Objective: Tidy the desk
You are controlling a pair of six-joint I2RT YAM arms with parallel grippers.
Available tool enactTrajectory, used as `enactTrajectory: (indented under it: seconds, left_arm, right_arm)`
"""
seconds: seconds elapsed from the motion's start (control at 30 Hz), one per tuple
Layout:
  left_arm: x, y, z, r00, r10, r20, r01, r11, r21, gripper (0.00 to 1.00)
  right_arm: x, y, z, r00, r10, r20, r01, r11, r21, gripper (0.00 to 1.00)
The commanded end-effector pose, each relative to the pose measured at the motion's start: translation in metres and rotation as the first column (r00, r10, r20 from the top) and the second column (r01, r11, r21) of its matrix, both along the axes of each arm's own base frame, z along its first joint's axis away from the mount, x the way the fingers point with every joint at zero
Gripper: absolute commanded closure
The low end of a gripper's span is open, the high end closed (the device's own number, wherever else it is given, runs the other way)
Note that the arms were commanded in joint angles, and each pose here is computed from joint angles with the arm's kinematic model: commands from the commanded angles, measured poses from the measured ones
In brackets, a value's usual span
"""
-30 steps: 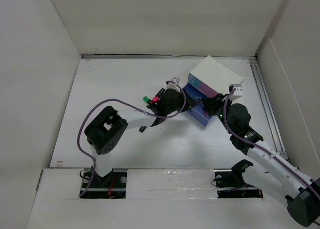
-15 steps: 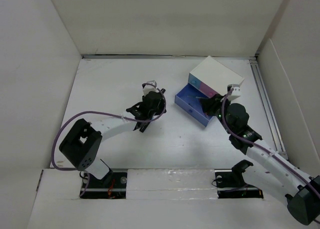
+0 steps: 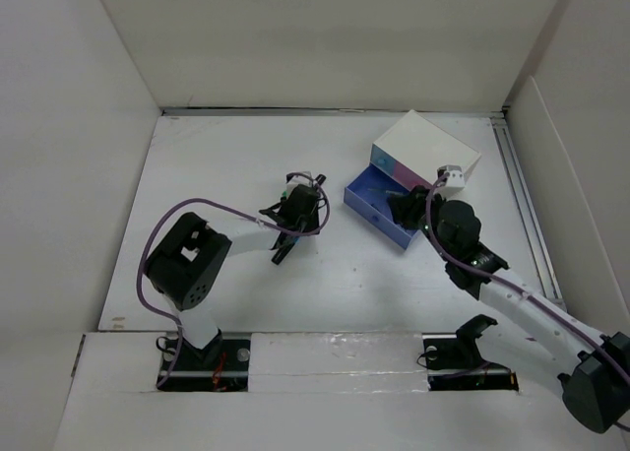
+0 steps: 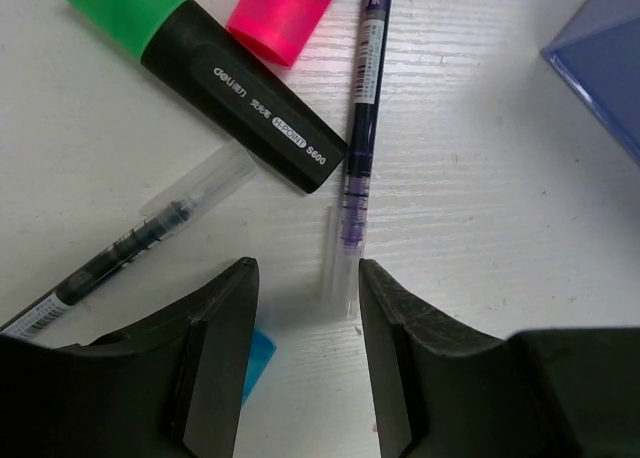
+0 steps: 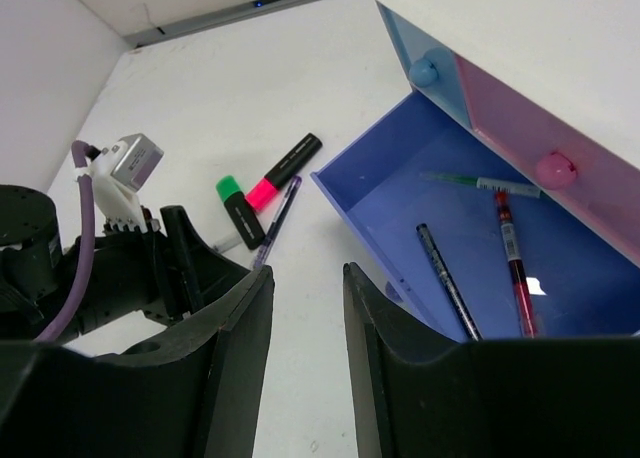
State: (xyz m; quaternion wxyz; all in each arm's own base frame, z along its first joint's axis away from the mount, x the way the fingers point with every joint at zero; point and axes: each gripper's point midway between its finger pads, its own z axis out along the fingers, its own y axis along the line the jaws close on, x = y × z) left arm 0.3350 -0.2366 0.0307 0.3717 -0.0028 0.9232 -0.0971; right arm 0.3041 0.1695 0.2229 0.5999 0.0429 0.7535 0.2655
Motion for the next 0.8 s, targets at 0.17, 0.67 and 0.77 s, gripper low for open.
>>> enactTrajectory:
  seconds: [0.17, 0.67, 0.77]
  left_arm:
    - [0.015, -0.016, 0.015, 0.997, -0.059, 0.052, 0.06, 0.998, -0.015, 0.62]
    - [0.021, -0.025, -0.011, 0.996, -0.091, 0.001, 0.091, 0.994, 0.059, 0.88]
    - [0.015, -0.031, -0.015, 0.994, -0.112, -0.011, 0.113, 0.989, 0.093, 1.0]
  right_arm:
    - [0.007, 0.014, 0.023, 0.997, 0.036, 0.063, -0.038, 0.998, 0.04, 0.6]
    - [0.005, 0.011, 0.028, 0.996, 0.029, 0.079, -0.033, 0.998, 0.045, 0.6]
    - [0.005, 0.009, 0.028, 0.997, 0.023, 0.078, -0.027, 0.999, 0.046, 0.6]
